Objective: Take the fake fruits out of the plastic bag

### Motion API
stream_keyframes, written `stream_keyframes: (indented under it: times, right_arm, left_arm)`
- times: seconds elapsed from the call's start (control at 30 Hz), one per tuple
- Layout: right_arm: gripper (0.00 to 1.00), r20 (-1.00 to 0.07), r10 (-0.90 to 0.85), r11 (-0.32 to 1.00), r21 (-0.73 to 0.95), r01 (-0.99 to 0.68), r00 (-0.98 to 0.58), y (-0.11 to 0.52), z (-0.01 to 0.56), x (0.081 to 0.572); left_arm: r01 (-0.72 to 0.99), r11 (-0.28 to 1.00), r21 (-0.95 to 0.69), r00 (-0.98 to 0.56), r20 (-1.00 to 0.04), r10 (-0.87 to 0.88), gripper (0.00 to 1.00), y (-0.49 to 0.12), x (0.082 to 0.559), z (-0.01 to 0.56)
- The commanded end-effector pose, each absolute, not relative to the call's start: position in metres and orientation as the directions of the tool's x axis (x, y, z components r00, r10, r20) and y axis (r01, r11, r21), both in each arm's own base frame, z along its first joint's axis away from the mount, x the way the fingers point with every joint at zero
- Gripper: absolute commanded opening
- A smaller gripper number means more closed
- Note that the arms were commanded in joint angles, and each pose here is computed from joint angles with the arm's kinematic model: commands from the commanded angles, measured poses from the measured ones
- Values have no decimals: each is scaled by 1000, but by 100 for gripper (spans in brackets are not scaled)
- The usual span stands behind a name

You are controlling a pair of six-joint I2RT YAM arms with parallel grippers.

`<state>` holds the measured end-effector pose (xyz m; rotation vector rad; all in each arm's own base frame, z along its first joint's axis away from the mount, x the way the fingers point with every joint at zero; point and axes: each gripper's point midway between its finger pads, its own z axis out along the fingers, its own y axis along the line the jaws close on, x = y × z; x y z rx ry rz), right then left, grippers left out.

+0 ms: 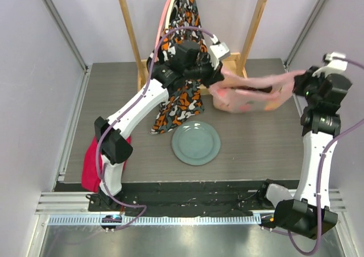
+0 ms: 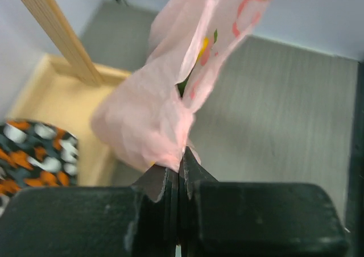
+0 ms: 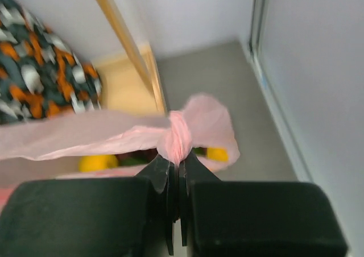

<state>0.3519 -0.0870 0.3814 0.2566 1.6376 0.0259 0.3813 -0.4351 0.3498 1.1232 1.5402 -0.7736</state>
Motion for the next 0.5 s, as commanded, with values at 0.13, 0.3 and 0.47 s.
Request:
stream_keyframes:
  times: [0.13, 0.3, 0.47]
  right_arm:
    - [34, -794, 92, 991, 14, 133, -601, -83, 218, 290]
    - [57, -846, -30, 996, 17, -85, -532, -50, 290, 288]
    - [95, -953, -131, 920, -15, -392, -272, 10, 398, 274]
  left_arm:
    - [941, 298, -160, -284, -851, 441, 0, -413, 305, 255]
    - [924, 335, -185, -327, -836, 439, 0, -412, 287, 248]
    - [798, 533, -282, -484, -827, 286, 0, -402, 300, 268]
